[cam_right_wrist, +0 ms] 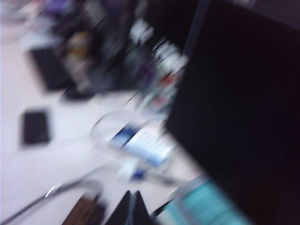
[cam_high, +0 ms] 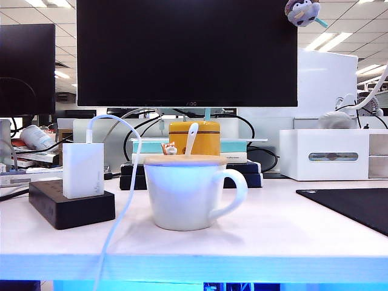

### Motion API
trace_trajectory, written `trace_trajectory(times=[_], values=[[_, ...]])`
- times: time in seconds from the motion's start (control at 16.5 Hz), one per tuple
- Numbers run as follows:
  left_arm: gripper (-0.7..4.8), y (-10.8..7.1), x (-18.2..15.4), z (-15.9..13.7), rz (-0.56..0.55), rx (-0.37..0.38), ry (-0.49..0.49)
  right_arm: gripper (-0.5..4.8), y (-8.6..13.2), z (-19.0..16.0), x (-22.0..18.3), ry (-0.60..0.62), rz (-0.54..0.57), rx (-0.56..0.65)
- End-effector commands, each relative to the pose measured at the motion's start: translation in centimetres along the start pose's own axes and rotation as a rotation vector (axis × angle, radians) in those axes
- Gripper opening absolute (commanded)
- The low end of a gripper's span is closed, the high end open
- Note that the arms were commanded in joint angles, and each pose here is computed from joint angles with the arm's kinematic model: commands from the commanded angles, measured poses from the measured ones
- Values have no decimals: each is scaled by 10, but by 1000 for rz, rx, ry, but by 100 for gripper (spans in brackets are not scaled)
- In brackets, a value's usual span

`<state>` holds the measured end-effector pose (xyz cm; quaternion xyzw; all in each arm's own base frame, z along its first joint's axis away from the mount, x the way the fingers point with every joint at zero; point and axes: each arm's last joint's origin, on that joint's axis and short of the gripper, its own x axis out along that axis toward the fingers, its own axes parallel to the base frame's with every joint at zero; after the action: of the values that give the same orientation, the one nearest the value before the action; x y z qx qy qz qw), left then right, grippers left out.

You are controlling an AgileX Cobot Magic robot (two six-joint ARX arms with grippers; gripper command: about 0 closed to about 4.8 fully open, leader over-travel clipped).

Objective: Plug the white charger into the left socket.

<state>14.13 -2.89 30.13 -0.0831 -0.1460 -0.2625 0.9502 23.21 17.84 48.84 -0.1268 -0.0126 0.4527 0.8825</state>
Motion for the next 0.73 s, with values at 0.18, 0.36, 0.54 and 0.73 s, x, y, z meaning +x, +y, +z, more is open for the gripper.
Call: trace_trajectory(times=[0.18,0.36,0.54,0.73], values=[[-5,-9,3,51,81,33,181,-5,12,42,-84,-125,-228,-33],[-5,-31,-39,96,230,105,209,-5,24,33,-121,11,-268,-38],[-5,-60,-113,107,305,161,73,-5,37,3,-134,50,-253,-1],[-5,-66,-146,80,386,132,247,-5,55,-56,-140,-57,-277,44]])
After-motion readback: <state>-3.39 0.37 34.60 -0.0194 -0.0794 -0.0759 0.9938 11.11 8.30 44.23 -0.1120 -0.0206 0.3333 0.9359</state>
